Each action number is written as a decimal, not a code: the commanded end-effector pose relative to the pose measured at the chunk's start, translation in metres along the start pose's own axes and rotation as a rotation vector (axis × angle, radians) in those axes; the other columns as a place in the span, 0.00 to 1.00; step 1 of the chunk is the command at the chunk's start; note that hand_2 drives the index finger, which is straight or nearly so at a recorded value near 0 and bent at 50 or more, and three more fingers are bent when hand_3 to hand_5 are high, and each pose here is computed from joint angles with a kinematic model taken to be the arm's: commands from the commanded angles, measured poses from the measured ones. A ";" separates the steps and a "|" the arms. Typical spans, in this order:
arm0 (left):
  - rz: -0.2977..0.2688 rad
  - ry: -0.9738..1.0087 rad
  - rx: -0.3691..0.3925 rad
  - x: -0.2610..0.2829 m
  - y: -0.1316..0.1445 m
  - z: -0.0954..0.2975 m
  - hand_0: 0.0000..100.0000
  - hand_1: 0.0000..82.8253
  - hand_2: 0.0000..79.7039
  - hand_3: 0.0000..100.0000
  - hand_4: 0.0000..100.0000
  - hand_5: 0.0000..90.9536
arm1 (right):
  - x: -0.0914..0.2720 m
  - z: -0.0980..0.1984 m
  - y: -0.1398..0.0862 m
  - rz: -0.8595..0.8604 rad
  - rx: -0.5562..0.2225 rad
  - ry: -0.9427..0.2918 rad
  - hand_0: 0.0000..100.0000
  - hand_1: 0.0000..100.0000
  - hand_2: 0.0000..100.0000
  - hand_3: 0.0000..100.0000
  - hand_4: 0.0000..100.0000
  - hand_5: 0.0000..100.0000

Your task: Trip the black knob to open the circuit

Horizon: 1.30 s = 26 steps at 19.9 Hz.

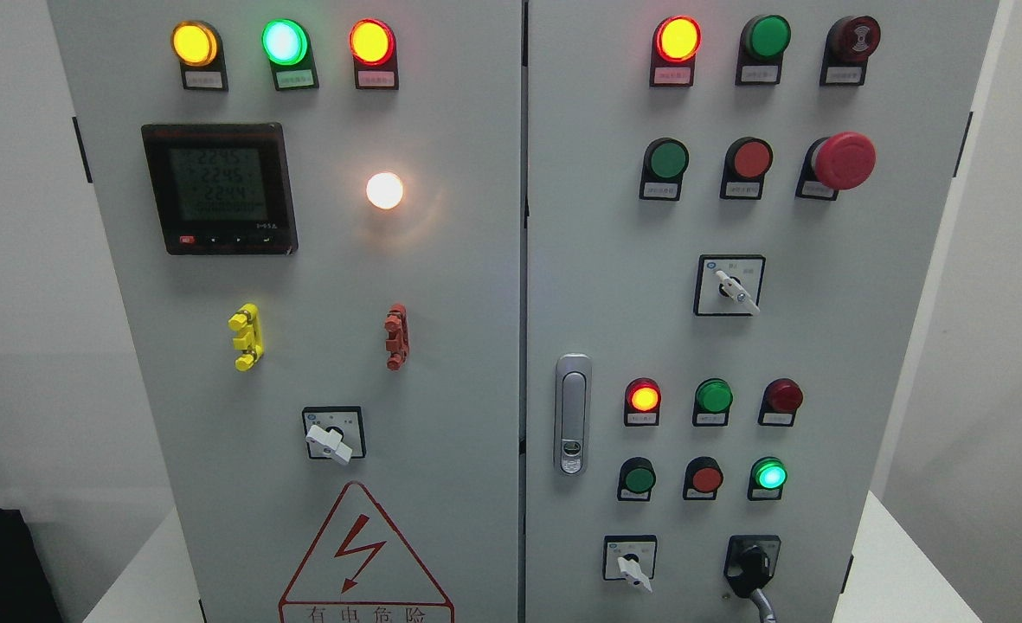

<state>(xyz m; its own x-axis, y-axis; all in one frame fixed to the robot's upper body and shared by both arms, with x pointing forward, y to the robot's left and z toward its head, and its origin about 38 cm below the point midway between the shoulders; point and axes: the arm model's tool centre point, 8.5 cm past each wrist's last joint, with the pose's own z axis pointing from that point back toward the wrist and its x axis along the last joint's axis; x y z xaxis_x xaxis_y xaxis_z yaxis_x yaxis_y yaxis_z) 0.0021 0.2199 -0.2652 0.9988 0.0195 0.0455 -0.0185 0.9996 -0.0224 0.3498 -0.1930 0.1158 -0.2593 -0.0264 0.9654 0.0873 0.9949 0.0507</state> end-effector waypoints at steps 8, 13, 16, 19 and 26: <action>0.005 -0.006 0.000 0.002 0.000 0.000 0.12 0.47 0.00 0.00 0.00 0.00 | 0.019 -0.006 -0.002 -0.006 0.017 -0.077 0.00 0.00 0.08 1.00 1.00 1.00; 0.005 -0.006 0.000 0.002 0.000 0.000 0.12 0.47 0.00 0.00 0.00 0.00 | 0.019 -0.006 -0.005 -0.005 0.006 -0.077 0.00 0.00 0.08 1.00 1.00 1.00; 0.005 -0.006 0.000 0.002 0.000 0.000 0.12 0.47 0.00 0.00 0.00 0.00 | 0.018 -0.006 -0.009 0.001 0.001 -0.075 0.00 0.00 0.08 1.00 1.00 1.00; 0.004 -0.007 0.000 0.003 0.000 0.000 0.12 0.47 0.00 0.00 0.00 0.00 | 0.016 -0.004 -0.011 -0.005 -0.003 -0.066 0.00 0.00 0.08 1.00 1.00 1.00; 0.005 -0.006 0.000 0.002 0.000 0.000 0.12 0.47 0.00 0.00 0.00 0.00 | 0.016 -0.004 -0.015 -0.004 -0.014 -0.065 0.00 0.00 0.09 1.00 1.00 1.00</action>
<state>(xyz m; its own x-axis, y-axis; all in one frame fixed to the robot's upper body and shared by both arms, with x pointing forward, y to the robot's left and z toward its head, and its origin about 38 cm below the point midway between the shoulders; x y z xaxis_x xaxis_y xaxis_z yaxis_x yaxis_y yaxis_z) 0.0021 0.2199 -0.2652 0.9988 0.0194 0.0456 -0.0184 0.9996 -0.0223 0.3482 -0.2080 0.1175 -0.2723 -0.0233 0.9619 0.1132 0.9920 0.0560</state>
